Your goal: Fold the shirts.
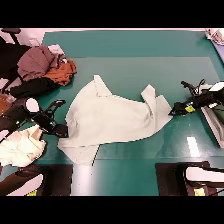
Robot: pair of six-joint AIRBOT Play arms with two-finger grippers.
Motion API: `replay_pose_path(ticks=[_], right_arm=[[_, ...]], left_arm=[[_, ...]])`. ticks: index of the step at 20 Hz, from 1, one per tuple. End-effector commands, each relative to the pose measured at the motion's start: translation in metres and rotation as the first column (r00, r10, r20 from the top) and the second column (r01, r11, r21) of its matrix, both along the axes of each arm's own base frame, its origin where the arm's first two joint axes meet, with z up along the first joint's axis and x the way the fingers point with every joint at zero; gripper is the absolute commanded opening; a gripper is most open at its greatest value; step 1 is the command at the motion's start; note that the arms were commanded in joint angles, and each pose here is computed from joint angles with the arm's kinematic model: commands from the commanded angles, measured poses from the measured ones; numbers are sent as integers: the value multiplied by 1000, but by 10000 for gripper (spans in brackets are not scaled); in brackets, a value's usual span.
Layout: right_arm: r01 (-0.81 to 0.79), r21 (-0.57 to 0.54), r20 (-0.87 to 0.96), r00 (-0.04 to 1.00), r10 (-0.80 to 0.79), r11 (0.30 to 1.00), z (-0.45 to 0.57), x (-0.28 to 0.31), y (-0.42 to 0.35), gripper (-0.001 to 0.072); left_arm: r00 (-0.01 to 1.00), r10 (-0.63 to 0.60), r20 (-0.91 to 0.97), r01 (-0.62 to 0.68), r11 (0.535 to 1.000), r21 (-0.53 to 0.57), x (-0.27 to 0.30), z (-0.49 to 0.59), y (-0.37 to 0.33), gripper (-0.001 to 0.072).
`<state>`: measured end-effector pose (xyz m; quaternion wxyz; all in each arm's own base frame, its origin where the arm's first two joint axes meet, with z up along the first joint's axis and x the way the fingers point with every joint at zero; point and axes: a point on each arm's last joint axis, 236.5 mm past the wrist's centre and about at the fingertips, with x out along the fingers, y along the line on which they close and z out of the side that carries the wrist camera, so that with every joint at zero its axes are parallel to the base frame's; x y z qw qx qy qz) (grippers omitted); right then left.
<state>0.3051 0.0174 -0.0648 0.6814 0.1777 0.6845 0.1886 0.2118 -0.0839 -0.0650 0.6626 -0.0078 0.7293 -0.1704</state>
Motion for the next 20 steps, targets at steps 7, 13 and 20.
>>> replay_pose_path(ticks=[7,13,20], right_arm=[[16,48,-46,999,-13,999,15,-12,11,24],[47,134,85,995,-59,990,67,-38,43,22],[177,113,208,958,-198,978,113,-45,47,21]], left_arm=[[998,54,-38,-58,992,-110,-4,12,-26,29],[966,240,97,-204,936,-286,27,82,-59,29],[875,436,208,-335,858,-388,61,133,-61,29]])
